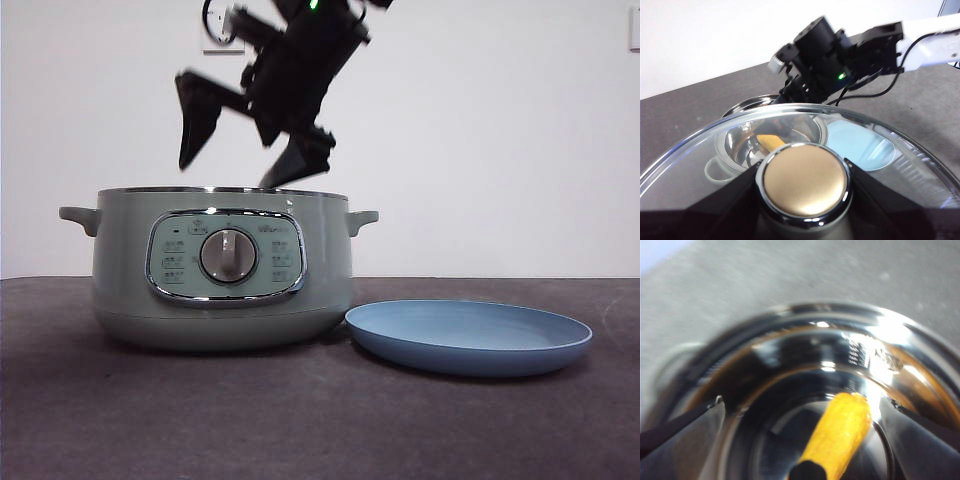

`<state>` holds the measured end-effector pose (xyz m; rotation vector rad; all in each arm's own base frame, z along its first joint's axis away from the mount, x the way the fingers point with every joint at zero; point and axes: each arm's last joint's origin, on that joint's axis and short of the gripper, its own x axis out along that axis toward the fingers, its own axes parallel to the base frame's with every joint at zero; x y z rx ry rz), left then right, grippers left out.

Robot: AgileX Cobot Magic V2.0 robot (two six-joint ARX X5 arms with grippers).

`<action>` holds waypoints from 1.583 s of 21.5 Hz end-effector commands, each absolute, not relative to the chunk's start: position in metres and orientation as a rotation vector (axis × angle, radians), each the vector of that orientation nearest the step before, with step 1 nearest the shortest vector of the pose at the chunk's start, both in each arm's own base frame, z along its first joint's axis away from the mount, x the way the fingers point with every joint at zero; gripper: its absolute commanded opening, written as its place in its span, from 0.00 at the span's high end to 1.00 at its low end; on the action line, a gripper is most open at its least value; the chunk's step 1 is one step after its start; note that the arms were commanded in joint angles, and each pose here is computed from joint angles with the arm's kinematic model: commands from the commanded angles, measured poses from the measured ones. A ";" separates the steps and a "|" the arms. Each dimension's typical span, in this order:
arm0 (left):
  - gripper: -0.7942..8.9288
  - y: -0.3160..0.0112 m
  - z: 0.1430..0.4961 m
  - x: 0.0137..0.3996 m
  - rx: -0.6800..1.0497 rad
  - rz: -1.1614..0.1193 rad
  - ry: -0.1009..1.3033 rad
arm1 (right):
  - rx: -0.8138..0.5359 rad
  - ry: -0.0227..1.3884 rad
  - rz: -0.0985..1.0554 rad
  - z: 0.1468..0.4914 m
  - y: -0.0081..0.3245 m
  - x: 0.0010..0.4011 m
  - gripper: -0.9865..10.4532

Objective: Take the corn out from the steamer,put the corn on the plate,close the lid

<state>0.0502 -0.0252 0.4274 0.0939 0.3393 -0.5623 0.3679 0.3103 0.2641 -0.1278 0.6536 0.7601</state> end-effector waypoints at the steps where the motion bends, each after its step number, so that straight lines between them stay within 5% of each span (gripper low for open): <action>1: 0.93 -0.024 0.436 0.046 0.097 -0.571 0.260 | -0.118 0.659 0.741 0.249 0.317 0.374 0.39; 21: 0.93 -0.024 0.436 0.045 0.096 -0.586 0.266 | -0.174 0.839 0.692 0.185 0.327 0.379 0.40; 25: 0.93 -0.024 0.436 0.045 0.094 -0.595 0.266 | -0.185 0.865 0.689 0.176 0.328 0.379 0.57; 28: 0.93 -0.024 0.436 0.045 0.094 -0.595 0.267 | -0.183 0.853 0.694 0.177 0.330 0.378 0.89; 34: 0.93 -0.024 0.436 0.045 0.094 -0.594 0.265 | -0.148 0.739 0.713 0.214 0.328 0.376 0.93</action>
